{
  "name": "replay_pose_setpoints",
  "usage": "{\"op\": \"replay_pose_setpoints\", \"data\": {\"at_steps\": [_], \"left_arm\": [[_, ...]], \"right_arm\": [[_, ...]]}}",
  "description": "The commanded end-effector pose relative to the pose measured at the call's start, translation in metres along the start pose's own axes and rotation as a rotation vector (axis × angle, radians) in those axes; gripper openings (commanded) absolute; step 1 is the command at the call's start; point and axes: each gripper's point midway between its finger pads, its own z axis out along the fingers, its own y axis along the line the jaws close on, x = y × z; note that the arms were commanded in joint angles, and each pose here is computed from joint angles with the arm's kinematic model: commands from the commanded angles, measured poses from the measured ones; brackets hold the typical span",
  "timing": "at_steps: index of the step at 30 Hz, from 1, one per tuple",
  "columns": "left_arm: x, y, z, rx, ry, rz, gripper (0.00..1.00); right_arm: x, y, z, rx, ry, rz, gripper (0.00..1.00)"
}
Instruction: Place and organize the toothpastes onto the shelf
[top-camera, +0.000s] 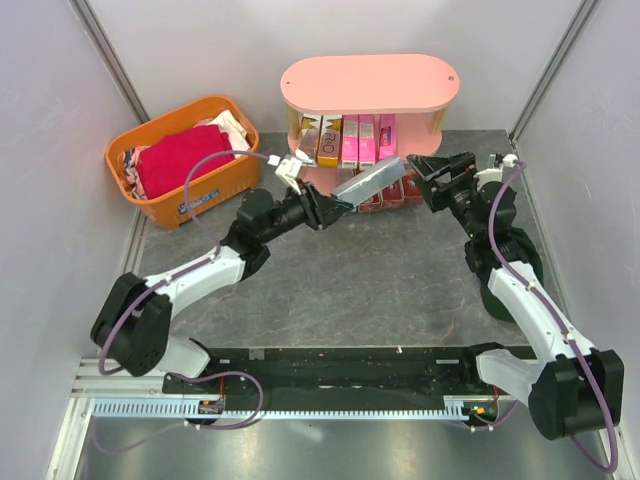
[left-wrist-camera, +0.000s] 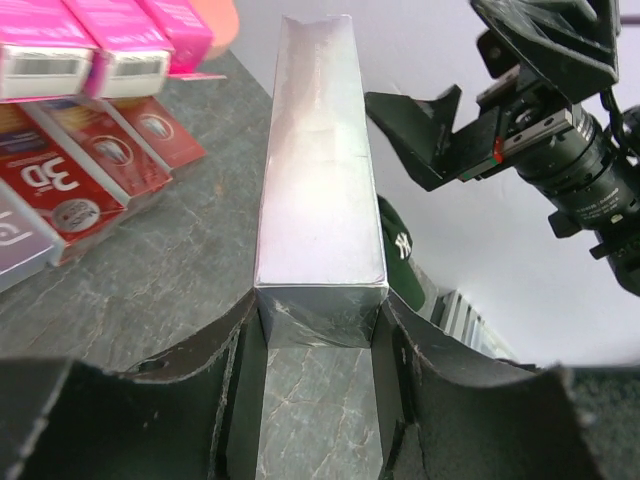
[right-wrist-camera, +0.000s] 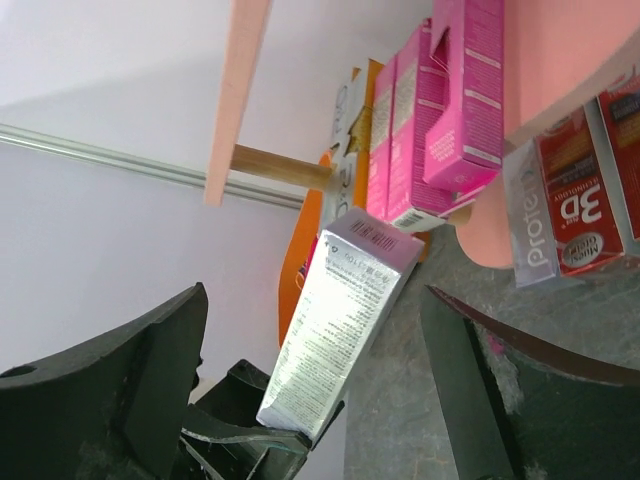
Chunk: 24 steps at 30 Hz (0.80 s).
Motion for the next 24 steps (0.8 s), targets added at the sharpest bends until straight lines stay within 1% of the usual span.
{"op": "replay_pose_setpoints", "data": {"at_steps": [1, 4, 6, 8, 9, 11, 13, 17, 22, 24], "left_arm": [[-0.050, -0.040, -0.028, 0.104, -0.154, -0.006, 0.02], [-0.039, -0.044, -0.040, 0.119, -0.102, -0.028, 0.02], [-0.022, -0.037, -0.049, 0.094, -0.065, -0.069, 0.02], [-0.017, -0.038, -0.059, 0.088, -0.058, -0.092, 0.02], [-0.005, -0.031, -0.064, 0.057, -0.026, -0.118, 0.02], [0.000, -0.025, -0.072, 0.025, -0.007, -0.139, 0.02], [0.012, -0.015, -0.079, -0.017, 0.043, -0.177, 0.02], [0.020, 0.003, -0.090, -0.082, 0.057, -0.250, 0.02], [0.031, 0.050, -0.104, -0.208, 0.043, -0.383, 0.02], [0.034, 0.061, -0.106, -0.227, 0.035, -0.427, 0.02]], "right_arm": [[-0.021, 0.042, -0.010, -0.083, -0.076, -0.092, 0.95], [-0.026, 0.045, -0.012, -0.083, -0.094, -0.120, 0.96], [-0.028, 0.047, -0.014, -0.083, -0.105, -0.140, 0.96], [-0.030, 0.048, -0.015, -0.078, -0.116, -0.151, 0.96], [-0.031, 0.049, -0.016, -0.080, -0.120, -0.161, 0.96], [-0.033, 0.049, -0.017, -0.075, -0.130, -0.166, 0.97], [-0.033, 0.048, -0.017, -0.074, -0.135, -0.168, 0.97], [-0.033, 0.046, -0.016, -0.071, -0.135, -0.170, 0.97], [-0.033, 0.045, -0.016, -0.068, -0.138, -0.175, 0.97], [-0.035, 0.046, -0.017, -0.068, -0.141, -0.181, 0.97]]}}
